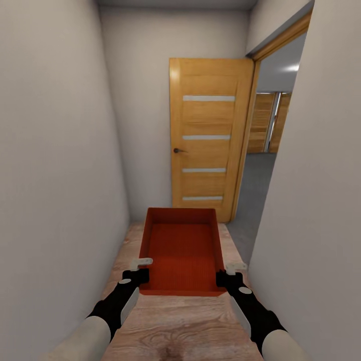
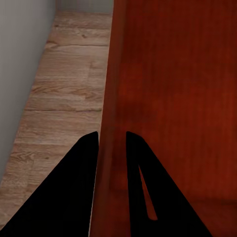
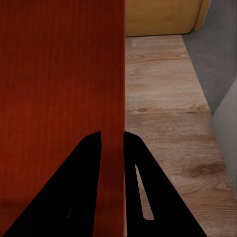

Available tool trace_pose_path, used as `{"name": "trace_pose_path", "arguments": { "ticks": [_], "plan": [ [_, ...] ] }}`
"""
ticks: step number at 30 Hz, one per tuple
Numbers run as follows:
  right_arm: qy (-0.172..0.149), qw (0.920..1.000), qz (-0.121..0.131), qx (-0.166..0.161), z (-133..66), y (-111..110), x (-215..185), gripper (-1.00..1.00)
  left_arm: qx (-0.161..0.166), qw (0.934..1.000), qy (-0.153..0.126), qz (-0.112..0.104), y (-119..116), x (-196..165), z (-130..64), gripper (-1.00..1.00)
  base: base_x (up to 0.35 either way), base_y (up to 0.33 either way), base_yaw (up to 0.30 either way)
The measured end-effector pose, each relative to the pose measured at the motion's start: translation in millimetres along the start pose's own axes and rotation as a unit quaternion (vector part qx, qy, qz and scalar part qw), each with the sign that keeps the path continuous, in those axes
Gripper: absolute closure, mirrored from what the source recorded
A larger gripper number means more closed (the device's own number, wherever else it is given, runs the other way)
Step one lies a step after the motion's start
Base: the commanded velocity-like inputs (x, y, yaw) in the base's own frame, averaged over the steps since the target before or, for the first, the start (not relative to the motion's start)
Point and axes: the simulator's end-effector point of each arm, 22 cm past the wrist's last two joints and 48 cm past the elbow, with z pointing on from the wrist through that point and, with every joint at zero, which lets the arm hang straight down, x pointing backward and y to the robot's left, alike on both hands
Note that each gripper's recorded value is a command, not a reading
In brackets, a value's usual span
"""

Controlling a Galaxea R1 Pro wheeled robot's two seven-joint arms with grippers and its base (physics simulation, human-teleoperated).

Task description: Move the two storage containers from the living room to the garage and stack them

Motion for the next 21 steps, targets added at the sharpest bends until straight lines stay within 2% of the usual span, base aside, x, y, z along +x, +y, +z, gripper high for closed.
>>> {"name": "trace_pose_path", "arguments": {
  "ticks": [21],
  "plan": [
    [0.0,1.0,0.0,0.0,0.0,-0.2,0.0,1.0,0.0,1.0,0.0,0.0,-0.2,0.0,0.0,1.0,0.328,0.0,0.0]
  ]
}}
